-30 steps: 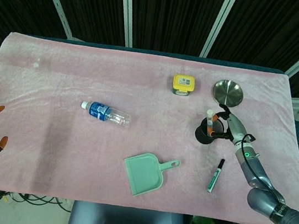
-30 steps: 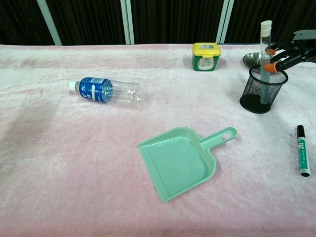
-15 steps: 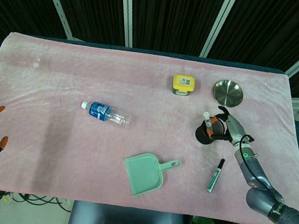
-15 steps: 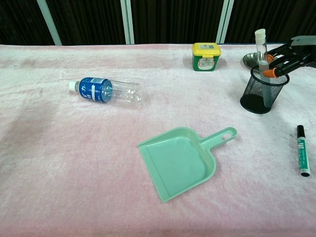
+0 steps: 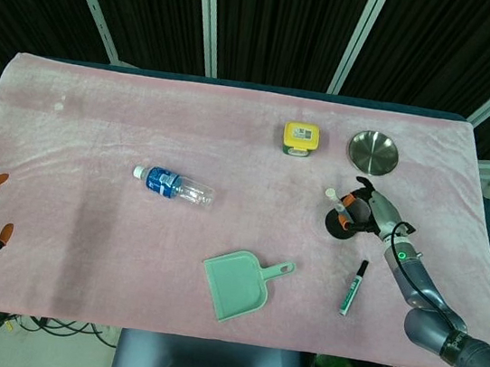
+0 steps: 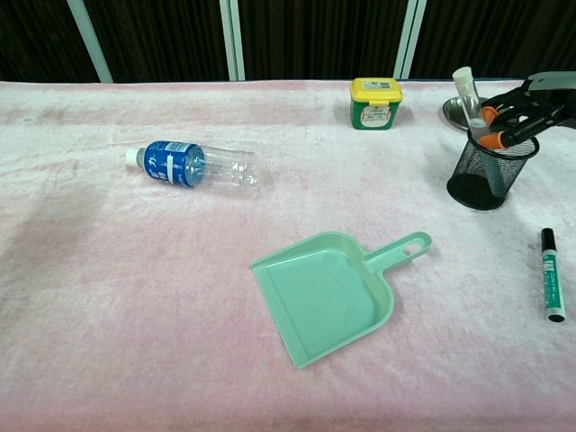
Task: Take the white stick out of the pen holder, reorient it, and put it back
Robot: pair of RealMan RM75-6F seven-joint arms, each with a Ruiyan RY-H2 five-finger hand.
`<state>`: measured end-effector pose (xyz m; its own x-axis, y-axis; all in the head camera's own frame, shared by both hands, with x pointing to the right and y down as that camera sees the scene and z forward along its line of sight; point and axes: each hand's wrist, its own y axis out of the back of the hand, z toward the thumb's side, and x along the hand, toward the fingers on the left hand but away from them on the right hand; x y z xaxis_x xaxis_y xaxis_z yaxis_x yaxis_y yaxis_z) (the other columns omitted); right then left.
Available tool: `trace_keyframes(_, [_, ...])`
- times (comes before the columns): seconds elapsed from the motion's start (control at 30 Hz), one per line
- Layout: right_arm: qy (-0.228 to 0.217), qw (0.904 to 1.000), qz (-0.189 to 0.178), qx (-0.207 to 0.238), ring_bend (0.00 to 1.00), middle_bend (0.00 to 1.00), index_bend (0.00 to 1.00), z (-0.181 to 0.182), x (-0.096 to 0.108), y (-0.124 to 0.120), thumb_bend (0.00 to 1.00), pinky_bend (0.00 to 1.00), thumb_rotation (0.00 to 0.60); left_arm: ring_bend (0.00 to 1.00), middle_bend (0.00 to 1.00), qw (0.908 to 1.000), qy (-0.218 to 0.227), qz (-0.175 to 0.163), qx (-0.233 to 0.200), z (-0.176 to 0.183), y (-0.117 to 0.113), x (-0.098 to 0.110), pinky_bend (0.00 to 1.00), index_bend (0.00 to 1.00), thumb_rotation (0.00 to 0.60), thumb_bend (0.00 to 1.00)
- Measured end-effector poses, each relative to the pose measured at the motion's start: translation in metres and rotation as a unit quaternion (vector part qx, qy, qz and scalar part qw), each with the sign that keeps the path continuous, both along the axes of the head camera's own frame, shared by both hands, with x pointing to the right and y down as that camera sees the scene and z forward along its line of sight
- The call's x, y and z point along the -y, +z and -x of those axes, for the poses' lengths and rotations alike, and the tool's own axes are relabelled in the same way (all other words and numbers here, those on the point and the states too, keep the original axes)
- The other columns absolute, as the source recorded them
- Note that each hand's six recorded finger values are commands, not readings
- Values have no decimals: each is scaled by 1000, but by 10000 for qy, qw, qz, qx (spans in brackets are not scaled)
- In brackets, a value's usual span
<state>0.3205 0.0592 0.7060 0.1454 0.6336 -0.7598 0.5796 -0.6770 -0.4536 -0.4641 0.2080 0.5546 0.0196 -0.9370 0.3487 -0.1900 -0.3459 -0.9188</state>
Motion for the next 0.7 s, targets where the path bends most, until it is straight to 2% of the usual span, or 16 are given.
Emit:
trace_keyframes(0.33, [-207, 9998, 12, 43, 96, 26, 468, 8, -2, -4, 291, 157, 600, 0, 43, 10000, 1, 3, 1, 0, 0, 0, 9, 100, 600, 377])
trace_keyframes(0.7, [-177, 9998, -34, 127, 93, 24, 421, 7, 2, -13, 291, 157, 600, 0, 43, 10000, -2, -3, -3, 0, 0, 0, 9, 100, 600, 377])
